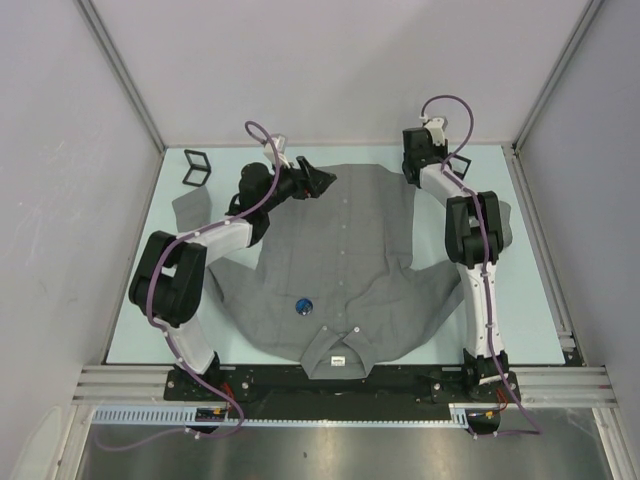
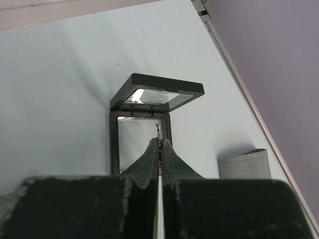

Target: Remove the brooch from the garment

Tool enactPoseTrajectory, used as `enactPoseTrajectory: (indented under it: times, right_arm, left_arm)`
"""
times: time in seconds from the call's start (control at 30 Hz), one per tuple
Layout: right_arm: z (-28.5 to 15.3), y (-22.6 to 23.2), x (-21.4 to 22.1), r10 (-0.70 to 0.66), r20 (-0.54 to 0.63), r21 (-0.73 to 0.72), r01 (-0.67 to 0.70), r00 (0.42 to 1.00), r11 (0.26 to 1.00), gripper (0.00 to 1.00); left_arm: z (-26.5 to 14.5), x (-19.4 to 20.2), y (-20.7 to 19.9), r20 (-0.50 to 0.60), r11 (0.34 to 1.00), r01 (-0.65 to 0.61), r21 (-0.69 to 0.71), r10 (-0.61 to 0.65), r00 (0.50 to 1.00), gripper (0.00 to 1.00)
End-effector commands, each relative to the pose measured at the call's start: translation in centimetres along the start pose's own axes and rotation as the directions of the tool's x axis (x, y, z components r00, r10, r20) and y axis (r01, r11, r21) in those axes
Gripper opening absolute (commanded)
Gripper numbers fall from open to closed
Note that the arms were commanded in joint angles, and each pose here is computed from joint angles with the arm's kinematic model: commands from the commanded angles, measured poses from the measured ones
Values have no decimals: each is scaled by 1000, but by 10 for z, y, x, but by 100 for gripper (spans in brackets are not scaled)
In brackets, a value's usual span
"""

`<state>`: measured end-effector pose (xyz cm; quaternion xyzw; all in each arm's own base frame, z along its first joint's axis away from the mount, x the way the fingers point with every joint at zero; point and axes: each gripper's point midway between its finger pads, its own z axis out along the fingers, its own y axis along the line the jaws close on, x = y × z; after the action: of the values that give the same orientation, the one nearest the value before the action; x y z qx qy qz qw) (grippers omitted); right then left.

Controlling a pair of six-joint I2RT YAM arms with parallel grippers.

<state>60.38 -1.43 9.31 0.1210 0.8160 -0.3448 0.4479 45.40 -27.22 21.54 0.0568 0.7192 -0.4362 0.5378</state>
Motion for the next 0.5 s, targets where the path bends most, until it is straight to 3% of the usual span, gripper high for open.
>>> enactPoseTrajectory:
  times: [0.0,0.47]
  right_arm:
    - [0,-6,-16,-6,24,59,5,1000,998,0]
    - [12,-3,-6,-43,3,92,43,999,995,0]
  left_arm:
    - [0,-8,-11,32,998,-8,60,6,999,83]
    - [-4,-8,-13,39,998,-17,66,14,999,83]
